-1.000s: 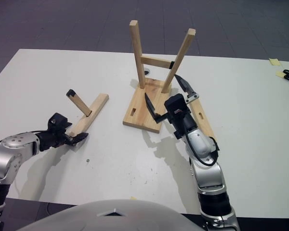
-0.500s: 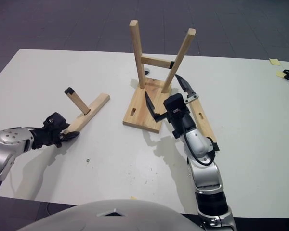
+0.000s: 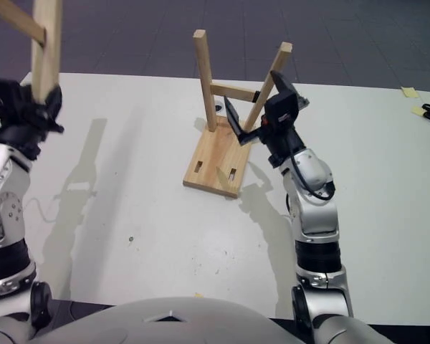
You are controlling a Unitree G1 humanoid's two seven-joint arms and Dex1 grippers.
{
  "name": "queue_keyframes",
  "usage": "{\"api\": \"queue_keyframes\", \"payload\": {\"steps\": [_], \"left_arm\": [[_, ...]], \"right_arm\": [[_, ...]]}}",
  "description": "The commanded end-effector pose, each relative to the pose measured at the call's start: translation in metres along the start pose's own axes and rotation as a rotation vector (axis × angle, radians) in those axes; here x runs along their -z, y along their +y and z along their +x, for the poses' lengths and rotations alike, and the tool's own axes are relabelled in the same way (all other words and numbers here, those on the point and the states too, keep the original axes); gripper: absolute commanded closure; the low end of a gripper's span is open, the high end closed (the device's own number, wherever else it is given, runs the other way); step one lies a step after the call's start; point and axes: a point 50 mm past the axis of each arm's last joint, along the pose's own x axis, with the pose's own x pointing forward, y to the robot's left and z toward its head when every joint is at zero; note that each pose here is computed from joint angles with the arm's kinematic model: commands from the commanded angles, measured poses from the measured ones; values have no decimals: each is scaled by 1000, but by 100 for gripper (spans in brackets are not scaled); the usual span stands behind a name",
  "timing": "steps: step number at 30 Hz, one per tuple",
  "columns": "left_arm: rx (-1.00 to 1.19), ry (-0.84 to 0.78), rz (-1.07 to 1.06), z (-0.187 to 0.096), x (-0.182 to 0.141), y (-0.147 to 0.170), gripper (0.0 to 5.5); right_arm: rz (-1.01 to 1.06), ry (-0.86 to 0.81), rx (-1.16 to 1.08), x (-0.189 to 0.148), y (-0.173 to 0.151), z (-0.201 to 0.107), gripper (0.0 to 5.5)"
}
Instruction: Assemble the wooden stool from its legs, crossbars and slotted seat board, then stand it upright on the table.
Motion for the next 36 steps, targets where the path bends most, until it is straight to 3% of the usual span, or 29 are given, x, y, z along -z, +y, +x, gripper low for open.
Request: {"api": "queue_keyframes", "payload": {"steps": [1, 5, 9, 14, 21, 27, 36], "left_arm": [[56, -213, 50, 16, -32, -19, 344], [240, -308, 85, 20, -41, -46, 344], [511, -310, 64, 14, -36, -82, 344], [725, -247, -73, 4, -23, -109, 344], [851, -188, -125, -15, -12, -127, 344], [852, -194, -94, -19, -12, -135, 344], [825, -218, 2, -22, -10, -141, 344]], "right_arm": [[296, -131, 41, -39, -18, 12, 10], [624, -168, -112, -61, -15, 15, 10], [845, -148, -358, -77, 10, 16, 10], [869, -90, -410, -78, 18, 21, 10], [962, -123, -347, -91, 6, 34, 10], [1048, -92, -269, -92, 4, 43, 108], [1100, 12, -151, -81, 3, 25, 257]]}}
